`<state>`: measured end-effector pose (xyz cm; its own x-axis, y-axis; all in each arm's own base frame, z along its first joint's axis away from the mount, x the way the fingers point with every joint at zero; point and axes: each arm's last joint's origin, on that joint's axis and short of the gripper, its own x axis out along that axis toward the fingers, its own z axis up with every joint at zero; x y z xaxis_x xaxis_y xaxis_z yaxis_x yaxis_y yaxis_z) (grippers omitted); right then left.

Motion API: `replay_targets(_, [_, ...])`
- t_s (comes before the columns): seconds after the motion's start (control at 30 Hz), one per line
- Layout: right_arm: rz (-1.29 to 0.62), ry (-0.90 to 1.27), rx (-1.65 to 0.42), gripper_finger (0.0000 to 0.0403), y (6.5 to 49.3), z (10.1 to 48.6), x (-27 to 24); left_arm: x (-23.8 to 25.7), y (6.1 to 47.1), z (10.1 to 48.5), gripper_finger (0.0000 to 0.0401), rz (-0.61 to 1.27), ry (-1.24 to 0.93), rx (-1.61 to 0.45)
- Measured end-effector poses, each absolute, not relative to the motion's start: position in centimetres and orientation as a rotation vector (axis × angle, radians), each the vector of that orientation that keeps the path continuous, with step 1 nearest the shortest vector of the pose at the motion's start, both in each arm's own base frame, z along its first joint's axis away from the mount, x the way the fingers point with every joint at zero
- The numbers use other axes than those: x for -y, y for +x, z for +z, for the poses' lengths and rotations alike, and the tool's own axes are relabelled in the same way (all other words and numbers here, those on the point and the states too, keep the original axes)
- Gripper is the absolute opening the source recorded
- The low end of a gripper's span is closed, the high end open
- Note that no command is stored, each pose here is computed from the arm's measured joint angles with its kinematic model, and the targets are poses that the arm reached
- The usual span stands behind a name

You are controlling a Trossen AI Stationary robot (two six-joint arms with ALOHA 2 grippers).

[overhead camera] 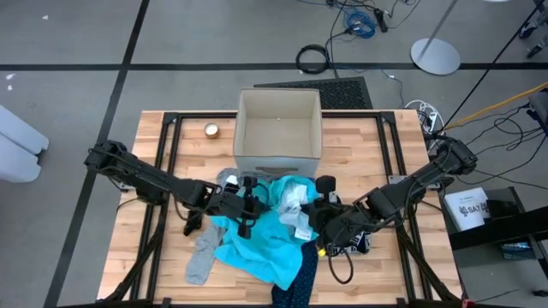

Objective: Sort clothes
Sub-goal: Put the blue shorts into the laundry organizer

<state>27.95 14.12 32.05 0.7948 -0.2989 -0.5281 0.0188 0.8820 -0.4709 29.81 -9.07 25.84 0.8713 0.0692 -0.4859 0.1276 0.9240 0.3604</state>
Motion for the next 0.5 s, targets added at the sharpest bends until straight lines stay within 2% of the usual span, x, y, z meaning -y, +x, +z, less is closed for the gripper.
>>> replay_targets(0.2, [-0.272, -0.602, -0.508, 0.0000, 28.2, 36.8, -13.8, 9.9, 28.3, 33.3, 0.0005, -0.003, 0.451, -0.307])
replay_targets(0.37, [-0.309, -0.686, -0.429, 0.0000, 27.9, 41.3, -13.4, 9.1, 25.3, 39.5, 0.0004, 0.072, 0.430, -0.118])
replay_targets(0.5, [-0.330, -0.670, -0.331, 0.0000, 27.4, 45.2, -13.0, 8.1, 23.1, 42.5, 0.0004, 0.113, 0.372, -0.013])
